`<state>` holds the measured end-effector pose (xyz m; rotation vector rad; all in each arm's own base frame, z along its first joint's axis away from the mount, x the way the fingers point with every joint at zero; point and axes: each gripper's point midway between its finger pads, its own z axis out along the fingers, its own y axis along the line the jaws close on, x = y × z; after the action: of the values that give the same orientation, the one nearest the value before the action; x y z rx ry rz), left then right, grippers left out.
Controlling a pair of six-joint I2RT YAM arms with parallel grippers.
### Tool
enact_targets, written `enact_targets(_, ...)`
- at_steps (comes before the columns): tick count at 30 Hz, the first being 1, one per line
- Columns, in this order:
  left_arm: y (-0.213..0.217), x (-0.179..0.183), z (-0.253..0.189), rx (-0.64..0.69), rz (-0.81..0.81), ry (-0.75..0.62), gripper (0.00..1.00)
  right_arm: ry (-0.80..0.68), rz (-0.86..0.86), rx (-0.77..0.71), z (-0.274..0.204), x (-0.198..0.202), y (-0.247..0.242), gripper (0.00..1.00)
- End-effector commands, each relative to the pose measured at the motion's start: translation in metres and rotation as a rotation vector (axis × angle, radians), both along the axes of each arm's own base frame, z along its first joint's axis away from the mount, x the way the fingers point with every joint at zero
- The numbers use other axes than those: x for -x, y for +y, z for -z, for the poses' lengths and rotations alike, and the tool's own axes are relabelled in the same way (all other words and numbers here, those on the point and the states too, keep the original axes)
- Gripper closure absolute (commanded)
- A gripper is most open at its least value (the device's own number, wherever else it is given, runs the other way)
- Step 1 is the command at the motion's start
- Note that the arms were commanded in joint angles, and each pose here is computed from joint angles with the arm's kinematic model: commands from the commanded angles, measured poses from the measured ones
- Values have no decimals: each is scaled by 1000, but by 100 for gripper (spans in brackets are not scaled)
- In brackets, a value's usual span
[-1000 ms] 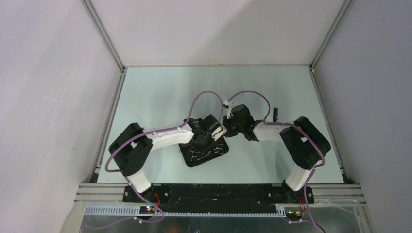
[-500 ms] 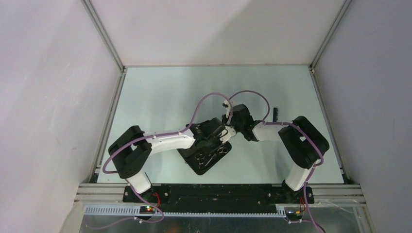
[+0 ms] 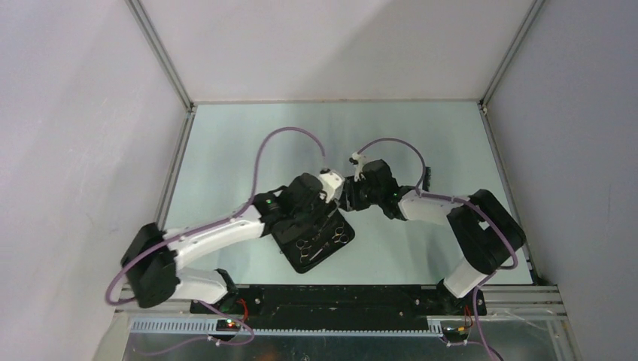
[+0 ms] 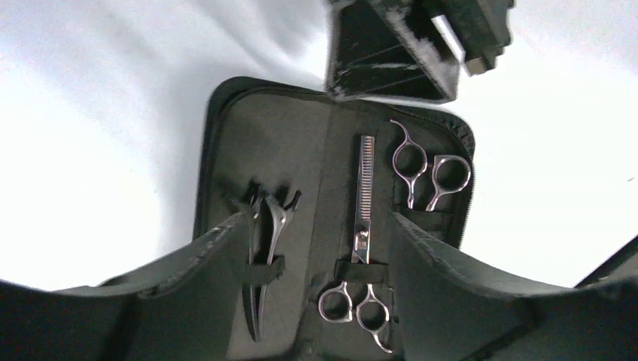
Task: Sort the hair-cutting tools
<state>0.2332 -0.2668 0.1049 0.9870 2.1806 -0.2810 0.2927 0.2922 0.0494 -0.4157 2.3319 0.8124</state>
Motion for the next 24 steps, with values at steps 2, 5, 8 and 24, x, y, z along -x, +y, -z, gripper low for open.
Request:
enact_targets(2,43,-2,-35,111,-246,-41,20,-72,67,16,-33,-8,-19,50)
enact_targets(5,74,-4,-47,184,-386,-51,12,-79,142,73,-41,-11,-41,35)
enact_targets(8,106,-5,-51,231,-508,-65,2,-87,259,135,-53,-19,-75,23)
enact_targets(24,271,-10,-89,239,-1063,-289,0,126,838,510,-46,-59,-240,2)
